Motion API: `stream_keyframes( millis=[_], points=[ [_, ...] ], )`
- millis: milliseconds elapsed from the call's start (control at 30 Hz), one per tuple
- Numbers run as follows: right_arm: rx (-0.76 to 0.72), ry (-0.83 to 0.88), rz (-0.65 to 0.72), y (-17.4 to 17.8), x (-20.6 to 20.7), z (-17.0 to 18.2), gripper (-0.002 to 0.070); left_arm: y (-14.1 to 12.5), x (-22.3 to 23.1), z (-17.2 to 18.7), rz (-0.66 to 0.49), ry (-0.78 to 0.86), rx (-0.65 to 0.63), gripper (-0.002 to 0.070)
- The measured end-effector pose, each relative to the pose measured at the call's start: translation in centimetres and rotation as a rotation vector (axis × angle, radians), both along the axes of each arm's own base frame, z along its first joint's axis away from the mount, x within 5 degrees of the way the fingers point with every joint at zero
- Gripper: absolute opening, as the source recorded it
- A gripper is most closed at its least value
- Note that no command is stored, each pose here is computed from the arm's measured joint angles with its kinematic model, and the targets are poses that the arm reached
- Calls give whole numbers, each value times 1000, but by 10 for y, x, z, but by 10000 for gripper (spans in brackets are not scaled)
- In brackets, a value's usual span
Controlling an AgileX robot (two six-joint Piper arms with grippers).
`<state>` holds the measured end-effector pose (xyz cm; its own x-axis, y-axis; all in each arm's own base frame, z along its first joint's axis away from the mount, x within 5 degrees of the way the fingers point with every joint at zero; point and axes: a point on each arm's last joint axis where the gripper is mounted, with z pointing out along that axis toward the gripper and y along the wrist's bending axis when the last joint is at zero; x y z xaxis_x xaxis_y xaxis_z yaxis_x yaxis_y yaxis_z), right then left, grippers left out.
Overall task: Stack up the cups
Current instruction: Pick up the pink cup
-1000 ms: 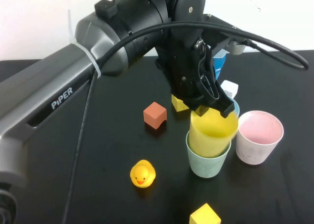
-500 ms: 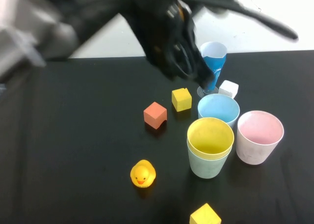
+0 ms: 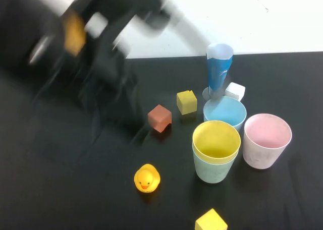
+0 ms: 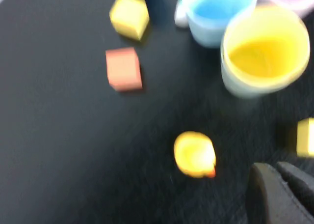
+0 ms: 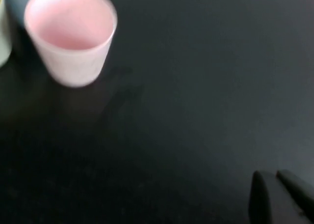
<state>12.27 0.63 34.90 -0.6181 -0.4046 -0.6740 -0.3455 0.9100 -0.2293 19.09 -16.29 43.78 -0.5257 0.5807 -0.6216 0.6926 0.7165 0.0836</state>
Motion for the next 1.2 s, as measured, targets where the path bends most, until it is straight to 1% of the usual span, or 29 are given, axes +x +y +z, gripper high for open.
stream_keyframes(
  millis=[100, 200, 300, 467, 633, 667, 733, 867, 900, 967, 1000, 1100, 1167, 1200],
  points=[
    [-22, 110, 88, 6, 18, 7, 10, 20, -23, -28, 22, 9, -21, 2],
    [-46, 216, 193, 17, 39, 8, 10, 34, -39, -57, 49, 12, -52, 2],
    [-93, 295, 286, 32, 60, 11, 10, 48, -55, -90, 105, 22, -96, 2],
    [-180, 368, 395, 59, 99, 19, 11, 64, -73, -137, 203, 85, -153, 2],
    [-205, 394, 441, 88, 145, 16, 25, 74, -86, -164, 244, 129, -158, 1],
    [-196, 407, 445, 93, 155, 12, 43, 75, -87, -165, 246, 131, -158, 2],
    [-183, 437, 453, 102, 173, 2, 101, 76, -88, -166, 248, 132, -161, 1],
    [-150, 491, 450, 113, 196, -17, 318, 76, -88, -166, 251, 131, -168, 1],
    [-151, 512, 449, 115, 201, -25, 384, 76, -88, -166, 252, 130, -170, 1],
    [-158, 547, 443, 117, 208, -37, 447, 76, -88, -166, 252, 129, -171, 1],
    [-165, 563, 437, 117, 211, -43, 464, 76, -88, -166, 252, 129, -171, 1],
    [-174, 609, 426, 119, 220, -60, 481, 76, -88, -165, 251, 125, -173, 1],
    [-174, 644, 418, 121, 225, -72, 481, 76, -87, -165, 249, 115, -166, 1],
    [-168, 663, 417, 123, 228, -79, 470, 77, -87, -165, 250, 112, -164, 1]
  ],
)
